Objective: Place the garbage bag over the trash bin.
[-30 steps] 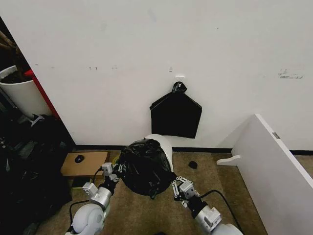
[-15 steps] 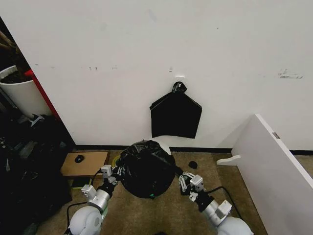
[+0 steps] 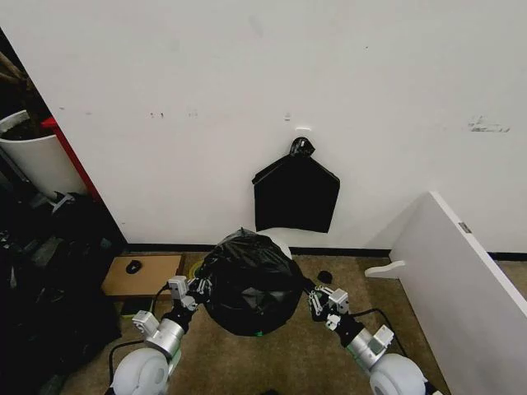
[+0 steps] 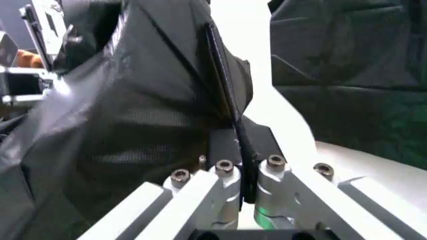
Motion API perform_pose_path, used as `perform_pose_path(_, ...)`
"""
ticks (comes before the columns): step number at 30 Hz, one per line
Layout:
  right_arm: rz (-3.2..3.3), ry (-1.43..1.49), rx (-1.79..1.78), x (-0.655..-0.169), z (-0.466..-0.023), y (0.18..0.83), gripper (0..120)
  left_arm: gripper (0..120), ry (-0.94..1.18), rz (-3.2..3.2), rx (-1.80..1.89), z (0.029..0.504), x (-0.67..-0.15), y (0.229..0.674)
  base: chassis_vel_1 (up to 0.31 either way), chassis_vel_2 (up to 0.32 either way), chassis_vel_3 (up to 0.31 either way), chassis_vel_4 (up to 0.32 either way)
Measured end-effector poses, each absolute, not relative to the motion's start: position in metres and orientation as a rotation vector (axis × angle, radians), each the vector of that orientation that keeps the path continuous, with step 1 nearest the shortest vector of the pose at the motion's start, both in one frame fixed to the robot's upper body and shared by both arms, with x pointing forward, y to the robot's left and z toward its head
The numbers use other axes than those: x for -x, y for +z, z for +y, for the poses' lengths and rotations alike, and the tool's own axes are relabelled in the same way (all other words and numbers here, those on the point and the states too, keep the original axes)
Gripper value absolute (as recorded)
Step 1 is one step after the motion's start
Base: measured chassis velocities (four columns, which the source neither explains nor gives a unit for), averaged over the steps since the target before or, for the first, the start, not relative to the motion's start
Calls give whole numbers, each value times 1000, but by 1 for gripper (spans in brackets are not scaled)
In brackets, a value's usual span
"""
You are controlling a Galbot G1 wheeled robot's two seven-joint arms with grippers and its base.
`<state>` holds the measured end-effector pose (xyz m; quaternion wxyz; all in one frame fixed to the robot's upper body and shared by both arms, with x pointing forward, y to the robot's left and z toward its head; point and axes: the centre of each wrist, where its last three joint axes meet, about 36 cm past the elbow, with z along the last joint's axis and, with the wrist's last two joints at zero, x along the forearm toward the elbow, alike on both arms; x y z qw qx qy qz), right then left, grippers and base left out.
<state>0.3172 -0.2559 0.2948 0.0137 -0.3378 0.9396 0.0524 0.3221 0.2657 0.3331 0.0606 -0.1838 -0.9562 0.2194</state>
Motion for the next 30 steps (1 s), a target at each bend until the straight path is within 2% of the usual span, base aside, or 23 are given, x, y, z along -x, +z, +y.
perform_pose_path(5, 2893, 170, 1043, -321, -255, 289, 0, 0, 681, -2890, 579, 260, -319, 338, 0, 0, 0, 0)
perform_pose_path(9, 2882, 150, 1034, -320, -255, 288, 13, 0, 686, -2894, 572, 258, -321, 339, 0, 0, 0, 0)
perform_pose_path(10, 2882, 150, 1034, -320, -255, 288, 13, 0, 686, -2894, 572, 258, -321, 339, 0, 0, 0, 0)
perform_pose_path(13, 2936, 117, 991, -313, -254, 296, 25, 0, 681, -2897, 554, 258, -324, 336, 0, 0, 0, 0)
perform_pose_path(18, 3141, 51, 703, -295, -236, 330, 46, 0, 663, -2903, 538, 258, -330, 332, 0, 0, 0, 0)
perform_pose_path(20, 3180, 52, 633, -291, -230, 338, 48, 0, 660, -2904, 535, 258, -330, 332, 0, 0, 0, 0)
perform_pose_path(24, 3353, 150, 300, -277, -205, 378, 68, 0, 654, -2903, 528, 255, -331, 329, 0, 0, 0, 0)
perform_pose_path(26, 3369, 166, 262, -275, -202, 383, 70, 0, 653, -2904, 528, 255, -331, 329, 0, 0, 0, 0)
perform_pose_path(30, 3395, 231, 89, -269, -187, 410, 90, 0, 658, -2910, 523, 253, -331, 331, 0, 0, 0, 0)
